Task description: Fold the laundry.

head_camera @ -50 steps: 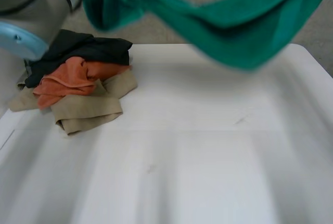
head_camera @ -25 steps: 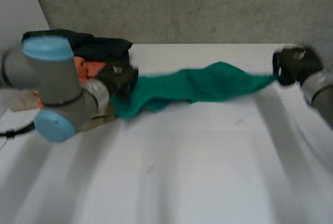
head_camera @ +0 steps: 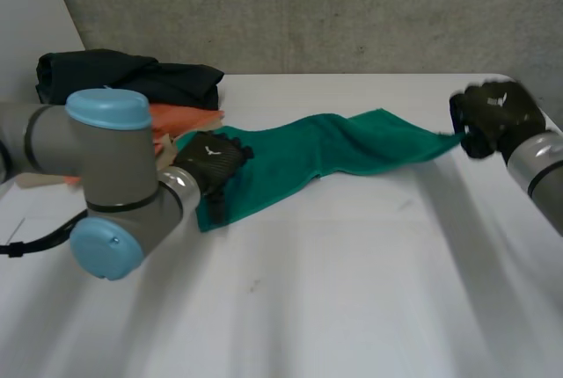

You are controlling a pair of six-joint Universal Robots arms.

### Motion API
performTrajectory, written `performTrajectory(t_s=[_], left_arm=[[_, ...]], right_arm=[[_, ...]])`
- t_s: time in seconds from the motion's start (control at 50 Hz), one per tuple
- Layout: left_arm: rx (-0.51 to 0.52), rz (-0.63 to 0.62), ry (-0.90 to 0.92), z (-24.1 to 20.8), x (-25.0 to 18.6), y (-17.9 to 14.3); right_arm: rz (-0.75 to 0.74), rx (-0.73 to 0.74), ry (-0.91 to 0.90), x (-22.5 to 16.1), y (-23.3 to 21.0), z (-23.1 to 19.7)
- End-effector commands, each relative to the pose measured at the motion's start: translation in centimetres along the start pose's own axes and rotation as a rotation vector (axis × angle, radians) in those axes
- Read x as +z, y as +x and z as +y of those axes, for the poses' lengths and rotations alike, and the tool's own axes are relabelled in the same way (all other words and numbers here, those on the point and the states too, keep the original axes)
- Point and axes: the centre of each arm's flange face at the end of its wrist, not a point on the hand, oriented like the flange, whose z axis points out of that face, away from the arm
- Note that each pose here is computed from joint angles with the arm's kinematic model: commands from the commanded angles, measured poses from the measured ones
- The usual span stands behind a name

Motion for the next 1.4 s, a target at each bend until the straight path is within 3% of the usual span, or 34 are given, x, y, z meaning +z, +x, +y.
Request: performTrajectory(t_s=[0.02, 0.22, 0.44, 0.66, 0.84, 1.08, 1.2, 1.4], left_arm=[[-0.042, 0.009, -0.001, -0.3, 0.5, 2.4], [-0.187, -0.016, -0.057, -0.6, 0.8, 5.2], [-0.370, -0.010, -0.120, -0.9, -0.2, 8.1], [-0.498, -0.098, -0.102, -1.2, -0.4, 7.9], [-0.595, -0.211, -0.082, -1.2, -0.4, 6.0], [-0.627, -0.439, -0.039, -0.5, -0.8, 2.2], [-0.630, -0.444, -0.030, 0.0, 0.2, 0.6], [-0.669, -0.307, 0.007, -0.9, 0.4, 2.2]], right_arm=[[-0.010, 0.032, 0.207, -2.6, -0.4, -8.2], [-0.101, 0.141, 0.448, -7.2, -2.0, -18.3], [-0.170, 0.193, 0.601, -13.0, -5.0, -25.6], [-0.204, 0.215, 0.650, -16.1, -5.8, -27.6], [-0.221, 0.284, 0.695, -18.8, -5.5, -28.7], [-0.187, 0.294, 0.730, -19.8, -4.2, -29.3], [-0.184, 0.306, 0.748, -20.3, -3.8, -29.7], [-0.202, 0.327, 0.761, -20.9, -3.8, -29.9]])
